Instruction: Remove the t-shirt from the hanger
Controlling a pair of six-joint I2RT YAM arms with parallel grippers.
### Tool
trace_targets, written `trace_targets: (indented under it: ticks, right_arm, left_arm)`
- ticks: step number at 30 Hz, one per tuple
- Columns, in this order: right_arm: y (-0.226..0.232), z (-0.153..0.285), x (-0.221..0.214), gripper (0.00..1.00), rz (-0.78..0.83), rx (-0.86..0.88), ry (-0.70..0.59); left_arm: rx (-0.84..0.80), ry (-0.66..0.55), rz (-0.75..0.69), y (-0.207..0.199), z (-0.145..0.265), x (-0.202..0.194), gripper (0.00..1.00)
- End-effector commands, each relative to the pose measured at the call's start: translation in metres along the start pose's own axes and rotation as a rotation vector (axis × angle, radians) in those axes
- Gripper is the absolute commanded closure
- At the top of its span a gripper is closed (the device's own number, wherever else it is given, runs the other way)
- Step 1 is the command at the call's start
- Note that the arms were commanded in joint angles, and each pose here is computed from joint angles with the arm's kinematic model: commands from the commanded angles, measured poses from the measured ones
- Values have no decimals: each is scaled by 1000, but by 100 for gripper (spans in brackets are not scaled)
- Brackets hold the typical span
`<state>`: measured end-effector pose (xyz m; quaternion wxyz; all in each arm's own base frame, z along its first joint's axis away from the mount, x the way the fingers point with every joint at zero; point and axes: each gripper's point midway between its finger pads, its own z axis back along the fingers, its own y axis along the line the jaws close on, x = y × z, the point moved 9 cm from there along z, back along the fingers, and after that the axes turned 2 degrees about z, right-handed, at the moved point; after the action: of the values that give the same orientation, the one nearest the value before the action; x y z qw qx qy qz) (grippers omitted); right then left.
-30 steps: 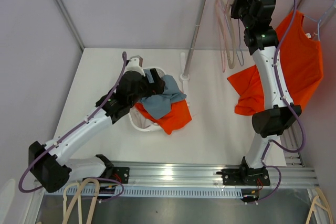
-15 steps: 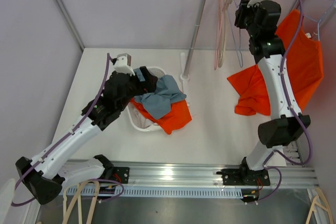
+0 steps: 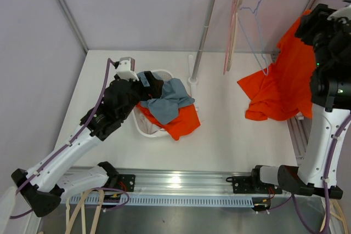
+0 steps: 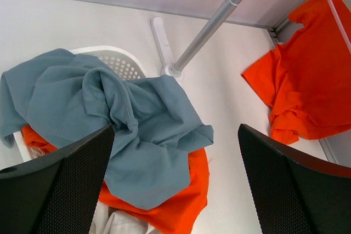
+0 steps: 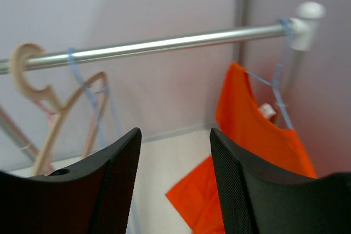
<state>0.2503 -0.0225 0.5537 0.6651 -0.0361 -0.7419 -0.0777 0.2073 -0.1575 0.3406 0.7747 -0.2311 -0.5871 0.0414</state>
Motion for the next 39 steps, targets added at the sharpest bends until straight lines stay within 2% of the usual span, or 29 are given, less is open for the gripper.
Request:
trace_targets:
  ticks: [1, 5, 8, 14, 21, 32, 39]
  right_arm:
    - [-31, -6, -32, 42, -41, -144, 212]
    - [-65, -20, -39, 37, -150, -123, 265]
    - [-80, -36, -46, 37, -151, -135, 292]
    - [-101, -75, -50, 35, -99, -193, 299]
    - [-126, -104, -67, 41, -4, -305, 310]
    - [-147, -127, -73, 40, 108, -342, 267]
    - [-165, -146, -89, 42, 76, -296, 275]
  left_arm:
    - [-48, -72, -6, -12, 7, 19, 0]
    - [-70, -69, -31, -18, 7, 18, 0]
    - [-78, -70, -43, -18, 9, 17, 0]
    - [-116, -58, -55, -23, 10, 12, 0]
    - [-116, -25, -78, -30, 1, 4, 1]
    - [-149, -20, -136, -55, -7, 7, 0]
    - [-158, -48, -177, -62, -8, 21, 1]
